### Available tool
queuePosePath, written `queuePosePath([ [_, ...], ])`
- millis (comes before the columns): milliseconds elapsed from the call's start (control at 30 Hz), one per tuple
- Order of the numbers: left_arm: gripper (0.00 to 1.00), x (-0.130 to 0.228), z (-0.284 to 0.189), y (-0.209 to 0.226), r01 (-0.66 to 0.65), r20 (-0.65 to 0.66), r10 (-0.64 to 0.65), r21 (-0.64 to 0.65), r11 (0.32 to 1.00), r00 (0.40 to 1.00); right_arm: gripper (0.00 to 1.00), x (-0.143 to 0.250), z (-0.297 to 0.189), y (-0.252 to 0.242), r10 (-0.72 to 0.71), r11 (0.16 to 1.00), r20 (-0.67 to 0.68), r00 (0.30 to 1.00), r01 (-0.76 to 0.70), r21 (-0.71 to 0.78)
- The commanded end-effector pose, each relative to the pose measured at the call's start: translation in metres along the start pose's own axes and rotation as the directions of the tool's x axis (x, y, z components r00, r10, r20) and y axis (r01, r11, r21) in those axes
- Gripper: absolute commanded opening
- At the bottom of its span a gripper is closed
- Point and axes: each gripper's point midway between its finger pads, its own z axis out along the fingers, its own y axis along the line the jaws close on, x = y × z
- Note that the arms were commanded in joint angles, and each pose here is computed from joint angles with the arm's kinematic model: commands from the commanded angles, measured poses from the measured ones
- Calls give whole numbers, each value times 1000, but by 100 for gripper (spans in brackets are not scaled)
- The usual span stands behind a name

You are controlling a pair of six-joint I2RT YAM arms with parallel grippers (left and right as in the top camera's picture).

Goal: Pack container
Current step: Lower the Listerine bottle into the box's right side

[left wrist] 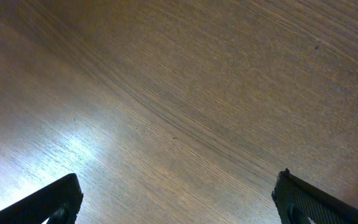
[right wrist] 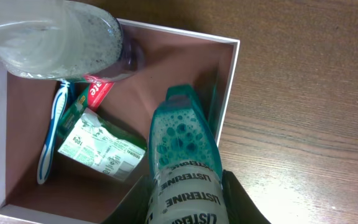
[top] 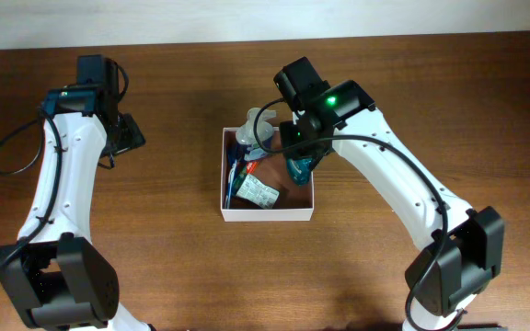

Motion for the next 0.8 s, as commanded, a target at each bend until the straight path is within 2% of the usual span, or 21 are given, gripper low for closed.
queuePosePath([
  [0,99,-2,-3,0,0,7,0,7,1000,1000,24,-5,0,1,3,1000,20,1000,-3,12],
  [767,99,-2,-3,0,0,7,0,7,1000,1000,24,-2,11,1,2,1000,-10,1000,-1,23],
])
